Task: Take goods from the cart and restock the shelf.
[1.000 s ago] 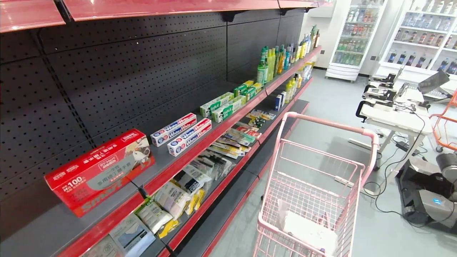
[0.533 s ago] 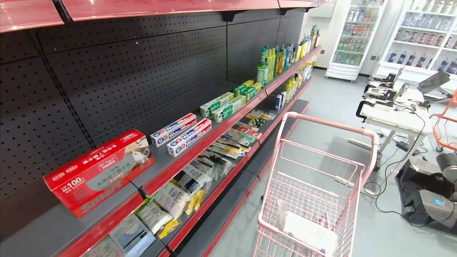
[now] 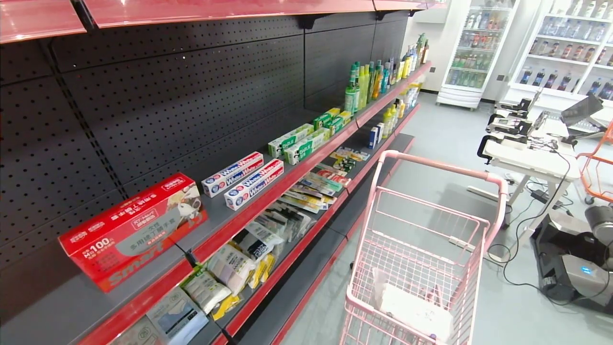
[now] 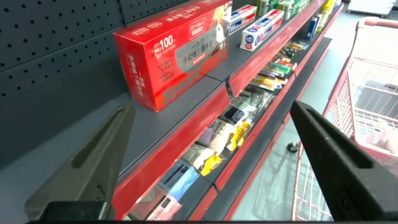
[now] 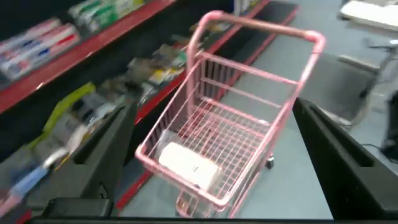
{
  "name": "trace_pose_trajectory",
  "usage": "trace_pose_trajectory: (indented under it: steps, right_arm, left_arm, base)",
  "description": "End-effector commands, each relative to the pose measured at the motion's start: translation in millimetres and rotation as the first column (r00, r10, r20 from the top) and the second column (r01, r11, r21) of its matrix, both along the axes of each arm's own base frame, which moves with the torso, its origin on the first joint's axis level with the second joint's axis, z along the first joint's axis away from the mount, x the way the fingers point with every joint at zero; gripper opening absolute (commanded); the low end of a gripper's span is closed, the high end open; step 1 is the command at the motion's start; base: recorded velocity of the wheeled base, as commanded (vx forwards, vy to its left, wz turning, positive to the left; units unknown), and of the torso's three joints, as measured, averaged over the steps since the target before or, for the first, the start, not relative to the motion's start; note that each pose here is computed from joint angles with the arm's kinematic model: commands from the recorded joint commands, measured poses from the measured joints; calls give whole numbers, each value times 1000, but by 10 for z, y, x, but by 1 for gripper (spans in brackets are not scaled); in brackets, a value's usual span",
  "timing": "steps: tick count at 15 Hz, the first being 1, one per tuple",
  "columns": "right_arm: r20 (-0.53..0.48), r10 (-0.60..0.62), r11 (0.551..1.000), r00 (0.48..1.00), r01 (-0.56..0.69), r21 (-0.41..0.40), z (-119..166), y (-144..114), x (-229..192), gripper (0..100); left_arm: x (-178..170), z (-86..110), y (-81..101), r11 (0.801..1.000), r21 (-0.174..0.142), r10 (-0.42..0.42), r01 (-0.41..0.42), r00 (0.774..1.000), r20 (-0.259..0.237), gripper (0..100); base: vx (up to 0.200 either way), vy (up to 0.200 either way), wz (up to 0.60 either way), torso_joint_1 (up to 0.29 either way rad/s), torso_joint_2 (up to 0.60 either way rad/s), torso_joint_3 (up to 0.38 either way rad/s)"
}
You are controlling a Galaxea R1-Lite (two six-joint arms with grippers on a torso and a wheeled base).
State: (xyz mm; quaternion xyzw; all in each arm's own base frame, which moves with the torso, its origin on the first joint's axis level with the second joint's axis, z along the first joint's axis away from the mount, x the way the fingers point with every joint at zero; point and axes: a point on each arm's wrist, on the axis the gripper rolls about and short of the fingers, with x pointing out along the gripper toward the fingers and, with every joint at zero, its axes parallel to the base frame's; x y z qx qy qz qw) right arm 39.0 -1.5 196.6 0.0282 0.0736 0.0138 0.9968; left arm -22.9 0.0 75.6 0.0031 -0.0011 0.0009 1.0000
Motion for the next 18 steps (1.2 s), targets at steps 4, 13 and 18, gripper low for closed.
trace_pose_trajectory:
  steps: [4,13,18]
  right_arm:
    - [-547,431,862,718,-507,14,-495,326,1582,100]
    - [-682,440,685,584,-709,-165,-1199,451,1953,100]
    - [-713,382,672,588,-707,-223,-1319,541,2021,100]
  left_arm:
    - [1,0,0,1000,0,1,-1,1000,-1,100]
    - [1,0,0,1000,0,1,-1,1000,-1,100]
    - [1,0,0,1000,0,1,-1,1000,-1,100]
  base:
    - [0,0,0,0,0,0]
    - [0,0,0,0,0,0]
    - [0,0,0,-35,74,38]
